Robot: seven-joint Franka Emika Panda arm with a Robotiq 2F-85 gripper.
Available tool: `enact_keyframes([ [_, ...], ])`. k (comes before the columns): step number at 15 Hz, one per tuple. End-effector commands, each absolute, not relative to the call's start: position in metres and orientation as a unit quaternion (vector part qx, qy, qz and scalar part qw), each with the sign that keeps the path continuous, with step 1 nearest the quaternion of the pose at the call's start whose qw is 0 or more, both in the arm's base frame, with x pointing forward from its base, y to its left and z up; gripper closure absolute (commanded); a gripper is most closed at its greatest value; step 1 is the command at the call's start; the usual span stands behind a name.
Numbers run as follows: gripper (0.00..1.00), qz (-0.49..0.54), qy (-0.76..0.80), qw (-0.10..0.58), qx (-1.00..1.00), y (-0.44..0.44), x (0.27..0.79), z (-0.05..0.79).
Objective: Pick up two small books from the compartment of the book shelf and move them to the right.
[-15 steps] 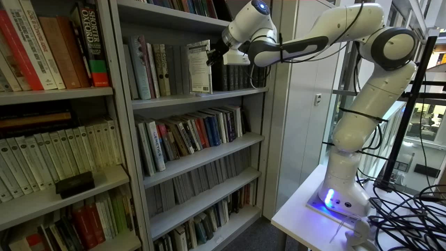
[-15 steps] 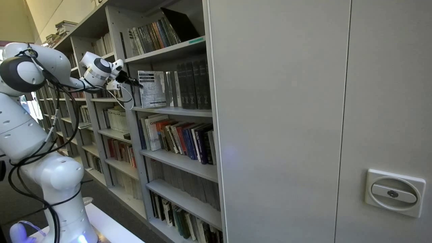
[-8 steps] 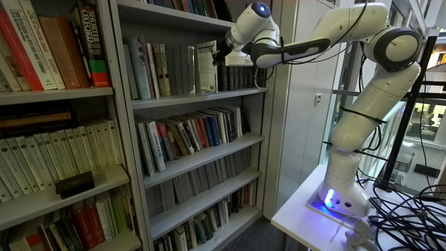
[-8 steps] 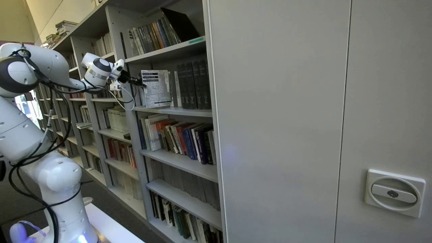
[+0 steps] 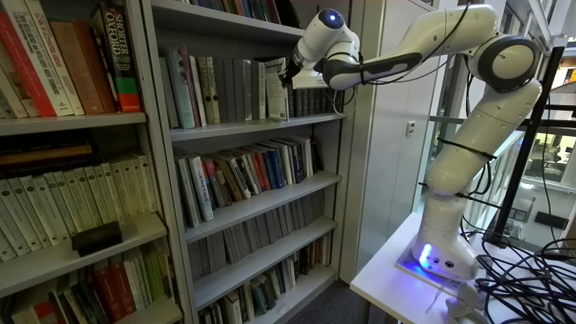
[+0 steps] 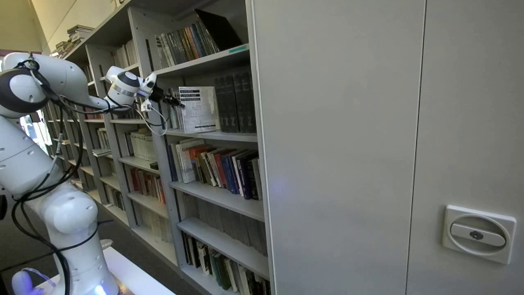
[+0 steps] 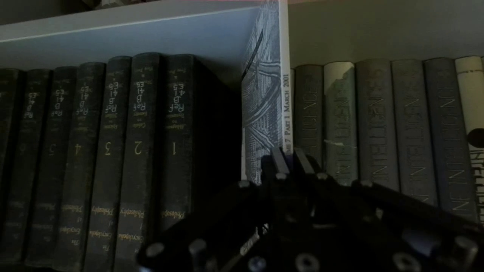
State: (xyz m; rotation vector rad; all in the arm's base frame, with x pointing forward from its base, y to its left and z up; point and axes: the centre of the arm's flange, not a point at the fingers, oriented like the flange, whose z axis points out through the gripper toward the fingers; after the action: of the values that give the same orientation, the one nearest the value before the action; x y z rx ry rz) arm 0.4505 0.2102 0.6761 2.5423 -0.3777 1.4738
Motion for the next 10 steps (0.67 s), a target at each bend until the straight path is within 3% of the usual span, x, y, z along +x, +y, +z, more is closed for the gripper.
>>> enact_keyframes([
  [1,0.98,0.507,-0.146,0.111,0.843,0.204,0.457,0.686],
  [10,0.98,0.520,-0.124,0.112,0.838,0.217,0.490,0.705],
])
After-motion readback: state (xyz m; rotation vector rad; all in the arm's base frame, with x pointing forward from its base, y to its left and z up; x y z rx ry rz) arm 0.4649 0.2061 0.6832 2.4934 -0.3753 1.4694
